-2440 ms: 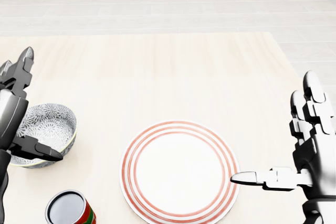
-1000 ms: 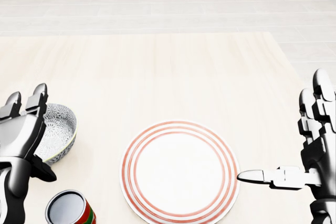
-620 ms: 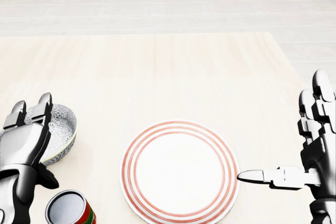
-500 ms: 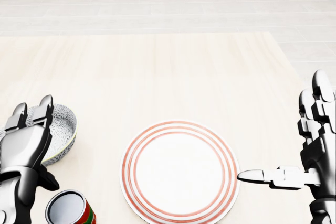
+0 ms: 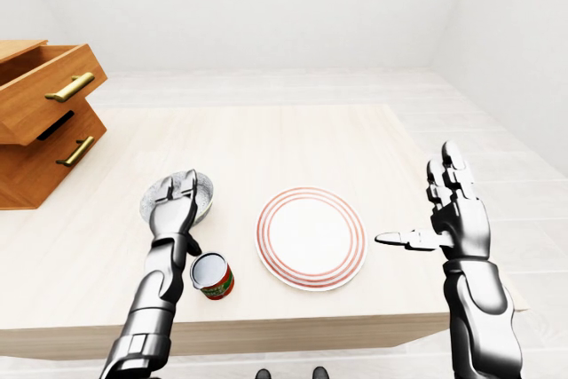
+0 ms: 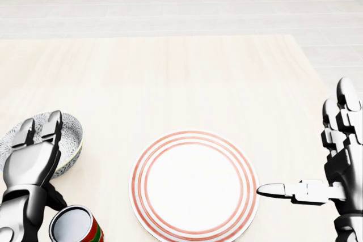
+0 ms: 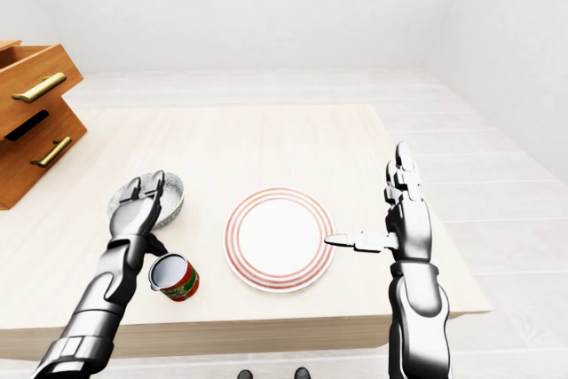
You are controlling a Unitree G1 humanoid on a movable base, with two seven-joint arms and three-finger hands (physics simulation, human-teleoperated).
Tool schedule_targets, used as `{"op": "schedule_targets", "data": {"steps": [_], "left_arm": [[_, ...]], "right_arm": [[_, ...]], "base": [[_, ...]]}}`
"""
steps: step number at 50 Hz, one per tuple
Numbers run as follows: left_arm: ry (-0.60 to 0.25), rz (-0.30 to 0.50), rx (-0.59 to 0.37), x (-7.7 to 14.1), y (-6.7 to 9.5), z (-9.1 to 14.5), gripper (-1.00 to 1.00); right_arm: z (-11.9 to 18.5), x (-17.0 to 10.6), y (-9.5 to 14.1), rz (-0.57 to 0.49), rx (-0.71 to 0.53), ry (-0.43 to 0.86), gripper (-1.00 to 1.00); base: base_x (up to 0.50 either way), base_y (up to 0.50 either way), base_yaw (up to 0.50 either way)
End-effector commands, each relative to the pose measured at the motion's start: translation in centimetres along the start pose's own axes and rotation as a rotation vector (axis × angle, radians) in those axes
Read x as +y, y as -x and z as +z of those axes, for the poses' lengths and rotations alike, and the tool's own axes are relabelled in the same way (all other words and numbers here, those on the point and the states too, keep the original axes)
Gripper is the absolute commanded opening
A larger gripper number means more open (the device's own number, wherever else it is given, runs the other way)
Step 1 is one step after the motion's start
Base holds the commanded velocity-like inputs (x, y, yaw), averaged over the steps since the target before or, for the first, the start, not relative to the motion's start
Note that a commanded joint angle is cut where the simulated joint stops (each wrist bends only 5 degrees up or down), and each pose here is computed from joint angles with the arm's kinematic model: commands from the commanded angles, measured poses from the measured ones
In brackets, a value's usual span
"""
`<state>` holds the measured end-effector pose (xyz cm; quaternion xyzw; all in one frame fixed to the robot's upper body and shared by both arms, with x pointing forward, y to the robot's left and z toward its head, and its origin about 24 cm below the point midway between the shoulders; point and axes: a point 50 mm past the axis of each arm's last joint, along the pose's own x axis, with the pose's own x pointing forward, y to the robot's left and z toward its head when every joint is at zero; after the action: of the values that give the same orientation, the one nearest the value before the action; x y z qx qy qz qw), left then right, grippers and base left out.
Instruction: Put the bowl on the plate.
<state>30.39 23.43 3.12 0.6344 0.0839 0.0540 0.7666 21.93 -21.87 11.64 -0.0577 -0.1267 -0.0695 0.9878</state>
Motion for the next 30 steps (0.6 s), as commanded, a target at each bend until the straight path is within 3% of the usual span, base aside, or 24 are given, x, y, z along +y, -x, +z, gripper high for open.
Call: {"op": "schedule_targets", "data": {"steps": [1, 30], "left_arm": [[-0.003, -0.013, 0.005, -0.8, -0.1, -0.2, 1.0], [-0.011, -0.028, 0.024, -2.4, -0.8, -0.8, 1.0]], "right_arm": [[0.0, 0.0, 0.0, 0.002, 0.0, 0.0, 1.0], [0.0, 0.1, -0.1, 0.0, -0.002, 0.004, 1.0]], "base": [[0.0, 0.0, 0.0], [0.0, 0.0, 0.0]]}}
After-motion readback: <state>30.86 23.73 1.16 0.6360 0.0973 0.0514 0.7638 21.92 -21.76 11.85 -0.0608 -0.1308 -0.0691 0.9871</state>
